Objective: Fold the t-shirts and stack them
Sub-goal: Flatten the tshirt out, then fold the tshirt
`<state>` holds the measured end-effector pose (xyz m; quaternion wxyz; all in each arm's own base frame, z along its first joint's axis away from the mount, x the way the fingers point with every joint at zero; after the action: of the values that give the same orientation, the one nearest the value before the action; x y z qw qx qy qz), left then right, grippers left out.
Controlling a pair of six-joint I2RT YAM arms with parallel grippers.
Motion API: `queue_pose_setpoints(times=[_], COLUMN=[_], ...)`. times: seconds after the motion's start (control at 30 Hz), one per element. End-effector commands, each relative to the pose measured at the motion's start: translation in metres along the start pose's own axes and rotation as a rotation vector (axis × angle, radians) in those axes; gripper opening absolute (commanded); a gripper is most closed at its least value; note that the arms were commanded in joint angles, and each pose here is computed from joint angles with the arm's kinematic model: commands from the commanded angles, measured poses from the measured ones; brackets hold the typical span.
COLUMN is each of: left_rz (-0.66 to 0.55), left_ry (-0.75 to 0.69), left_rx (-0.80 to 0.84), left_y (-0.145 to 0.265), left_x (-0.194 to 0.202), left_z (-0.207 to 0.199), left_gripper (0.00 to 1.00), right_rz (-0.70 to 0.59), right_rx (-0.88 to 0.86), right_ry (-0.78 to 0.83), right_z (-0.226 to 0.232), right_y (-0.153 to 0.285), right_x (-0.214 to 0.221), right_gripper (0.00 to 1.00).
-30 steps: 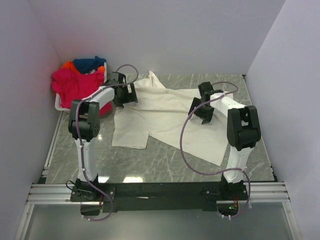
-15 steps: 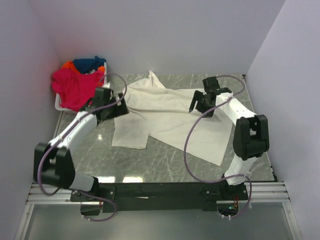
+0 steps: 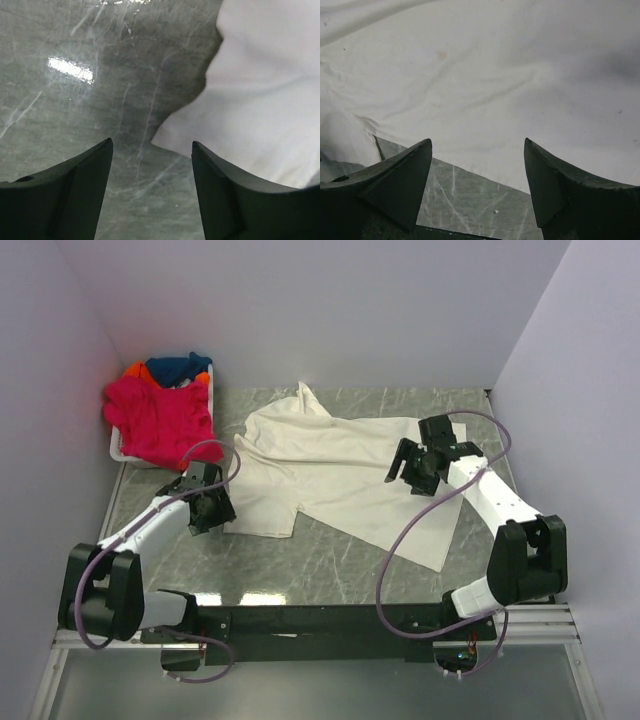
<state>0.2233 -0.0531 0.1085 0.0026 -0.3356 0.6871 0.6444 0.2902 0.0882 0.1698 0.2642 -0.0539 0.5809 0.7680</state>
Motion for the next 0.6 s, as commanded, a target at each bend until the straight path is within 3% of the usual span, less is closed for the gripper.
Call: queue_pose_setpoints(times=[0.0, 0.57], left_rz=[-0.008, 0.051], left_ry=[0.022, -0.017], left_rx=[0.004, 0.000], left_y=[-0.011, -0.024], left_x=[-0.002, 0.005], left_z=[-0.003, -0.007], left_gripper=[0.69, 0.52], right_rz=[-0.051, -0.037], right_rx=[-0.023, 0.079], right_ry=[-0.005, -0.112], right_z=[0.003, -0.032], right_y=[0.014, 0.009], right_x=[0.000, 0.034], right_gripper=[0.80, 0.80])
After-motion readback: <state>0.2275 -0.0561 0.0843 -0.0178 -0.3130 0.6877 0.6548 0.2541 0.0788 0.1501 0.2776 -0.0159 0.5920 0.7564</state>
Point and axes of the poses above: each gripper's point midway between its finger pads, its own y axis back along the fingers, its own z axis along the line the jaws close on, x = y × z, the point moved 7 cm from there along y, back along the fingers, and after that the axes turned 3 degrees about y, right-handed, at the moved point
